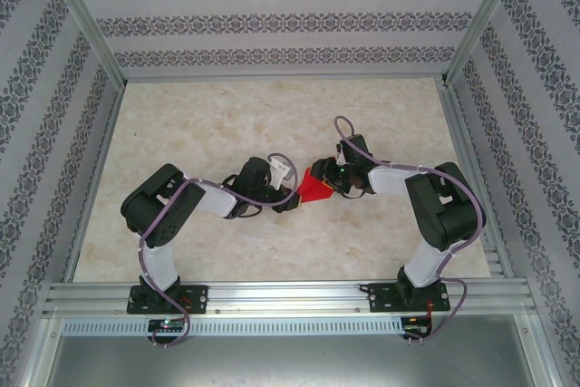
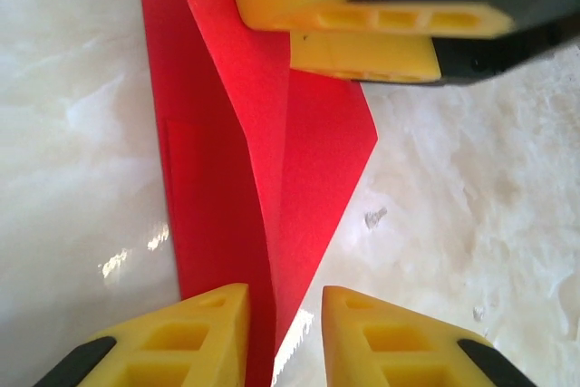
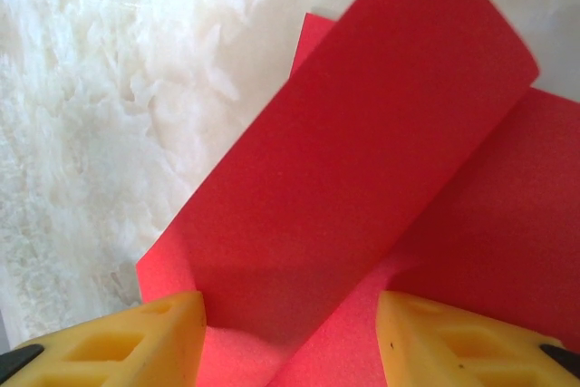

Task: Fold a paper plane with a square sheet of paper (pick it up from the middle)
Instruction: Fourth fold the wing at the center of the table.

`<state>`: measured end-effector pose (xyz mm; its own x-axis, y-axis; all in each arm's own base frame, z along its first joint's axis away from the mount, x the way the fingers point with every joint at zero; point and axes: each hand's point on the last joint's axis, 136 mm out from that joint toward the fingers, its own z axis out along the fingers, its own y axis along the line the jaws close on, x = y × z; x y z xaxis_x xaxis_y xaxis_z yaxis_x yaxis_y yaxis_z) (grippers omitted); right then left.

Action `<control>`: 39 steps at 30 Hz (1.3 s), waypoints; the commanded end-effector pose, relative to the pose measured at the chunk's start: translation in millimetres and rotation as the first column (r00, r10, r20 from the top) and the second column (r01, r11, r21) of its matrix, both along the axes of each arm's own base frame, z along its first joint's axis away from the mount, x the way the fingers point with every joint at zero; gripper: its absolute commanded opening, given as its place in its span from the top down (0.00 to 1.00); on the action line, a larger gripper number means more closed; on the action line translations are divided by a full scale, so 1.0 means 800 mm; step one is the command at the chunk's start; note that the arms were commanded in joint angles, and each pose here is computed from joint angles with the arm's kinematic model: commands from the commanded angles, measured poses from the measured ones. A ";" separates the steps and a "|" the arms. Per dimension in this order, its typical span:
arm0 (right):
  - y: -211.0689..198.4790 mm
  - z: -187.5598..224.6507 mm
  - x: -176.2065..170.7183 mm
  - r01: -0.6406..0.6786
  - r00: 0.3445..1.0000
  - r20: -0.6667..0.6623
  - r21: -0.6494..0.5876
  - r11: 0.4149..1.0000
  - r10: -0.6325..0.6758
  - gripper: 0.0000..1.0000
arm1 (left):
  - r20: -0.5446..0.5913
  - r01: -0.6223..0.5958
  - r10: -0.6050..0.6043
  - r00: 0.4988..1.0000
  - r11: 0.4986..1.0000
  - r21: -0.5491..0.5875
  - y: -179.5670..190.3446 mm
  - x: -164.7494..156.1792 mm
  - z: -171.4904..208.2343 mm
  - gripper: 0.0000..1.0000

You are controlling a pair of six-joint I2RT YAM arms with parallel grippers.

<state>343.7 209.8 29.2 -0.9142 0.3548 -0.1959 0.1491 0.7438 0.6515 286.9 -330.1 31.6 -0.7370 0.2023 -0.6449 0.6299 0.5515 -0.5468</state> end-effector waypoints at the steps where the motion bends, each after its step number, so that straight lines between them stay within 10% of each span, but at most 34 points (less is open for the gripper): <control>1: -0.007 -0.007 0.003 0.019 1.000 -0.014 -0.002 1.000 -0.019 0.47 | 0.209 0.027 -0.016 0.978 0.998 -0.049 -0.002 0.013 0.035 0.73; 39: -0.010 -0.015 0.004 0.028 0.999 -0.045 0.015 1.000 -0.027 0.47 | 0.311 0.162 -0.186 0.932 0.981 0.102 -0.019 0.013 0.004 0.78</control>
